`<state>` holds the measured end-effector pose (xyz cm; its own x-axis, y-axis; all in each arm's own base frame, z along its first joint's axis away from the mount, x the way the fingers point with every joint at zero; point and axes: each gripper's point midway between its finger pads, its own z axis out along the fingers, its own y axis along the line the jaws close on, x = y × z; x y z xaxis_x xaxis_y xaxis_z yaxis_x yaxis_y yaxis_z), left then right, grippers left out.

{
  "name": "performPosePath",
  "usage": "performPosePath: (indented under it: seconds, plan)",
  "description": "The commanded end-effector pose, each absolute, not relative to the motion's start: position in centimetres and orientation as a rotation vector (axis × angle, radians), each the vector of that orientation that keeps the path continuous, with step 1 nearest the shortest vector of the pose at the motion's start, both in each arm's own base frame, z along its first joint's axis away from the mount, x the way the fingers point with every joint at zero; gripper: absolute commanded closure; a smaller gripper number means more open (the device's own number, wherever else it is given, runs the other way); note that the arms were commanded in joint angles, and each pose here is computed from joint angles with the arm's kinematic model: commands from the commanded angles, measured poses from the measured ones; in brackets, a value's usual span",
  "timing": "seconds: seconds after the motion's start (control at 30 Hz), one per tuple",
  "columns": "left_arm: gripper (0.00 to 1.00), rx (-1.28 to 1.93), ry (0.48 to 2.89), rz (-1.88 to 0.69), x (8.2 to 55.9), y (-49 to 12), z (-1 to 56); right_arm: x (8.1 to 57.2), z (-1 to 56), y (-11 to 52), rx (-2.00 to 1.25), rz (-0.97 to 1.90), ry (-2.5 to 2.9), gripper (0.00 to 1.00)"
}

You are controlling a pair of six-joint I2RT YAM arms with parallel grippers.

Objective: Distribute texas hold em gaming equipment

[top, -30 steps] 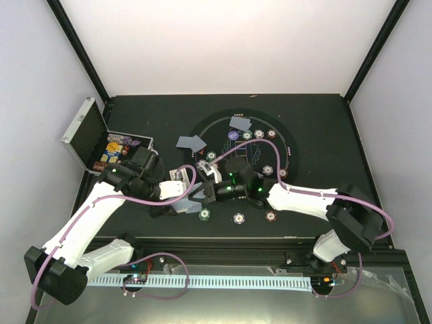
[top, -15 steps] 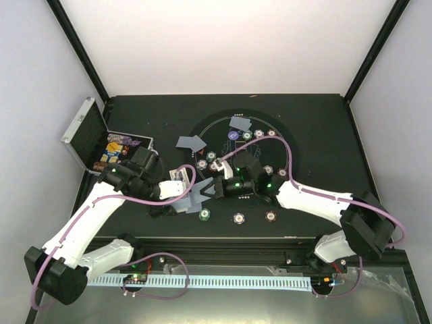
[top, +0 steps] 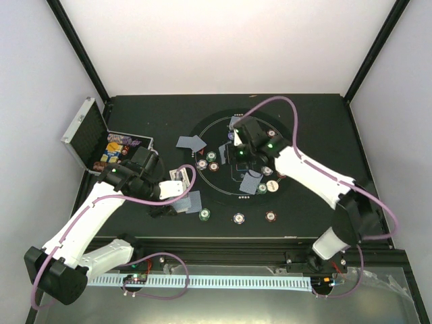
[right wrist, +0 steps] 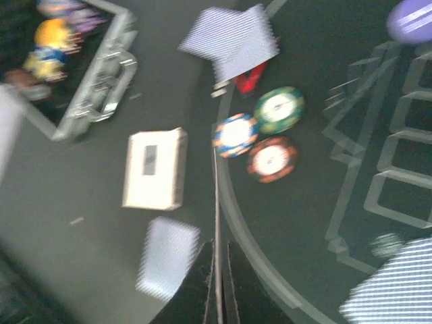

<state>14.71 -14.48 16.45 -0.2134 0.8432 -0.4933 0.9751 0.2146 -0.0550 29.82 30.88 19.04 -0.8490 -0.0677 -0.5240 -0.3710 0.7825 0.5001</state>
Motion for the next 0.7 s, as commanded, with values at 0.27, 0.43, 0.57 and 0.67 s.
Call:
performPosePath:
  seconds: [0.27,0.43,0.57,0.67]
  plan:
    - [0.99,1.691,2.103,-0.516,14.7,-14.7,17.8,41.6,14.1,19.6,-0.35,-0.757,2.45,0.99]
    - [0.98,1.689,2.101,-0.506,14.7,-14.6,17.9,44.1,11.7,21.0,-0.497,-1.042,2.358,0.99]
    - [0.98,1.687,2.103,-0.509,14.7,-14.6,18.0,45.2,10.0,23.2,-0.583,-1.03,2.331,0.99]
    - [0.98,1.686,2.104,-0.505,14.7,-14.6,17.9,45.5,8.6,24.1,-0.674,-1.008,2.31,0.99]
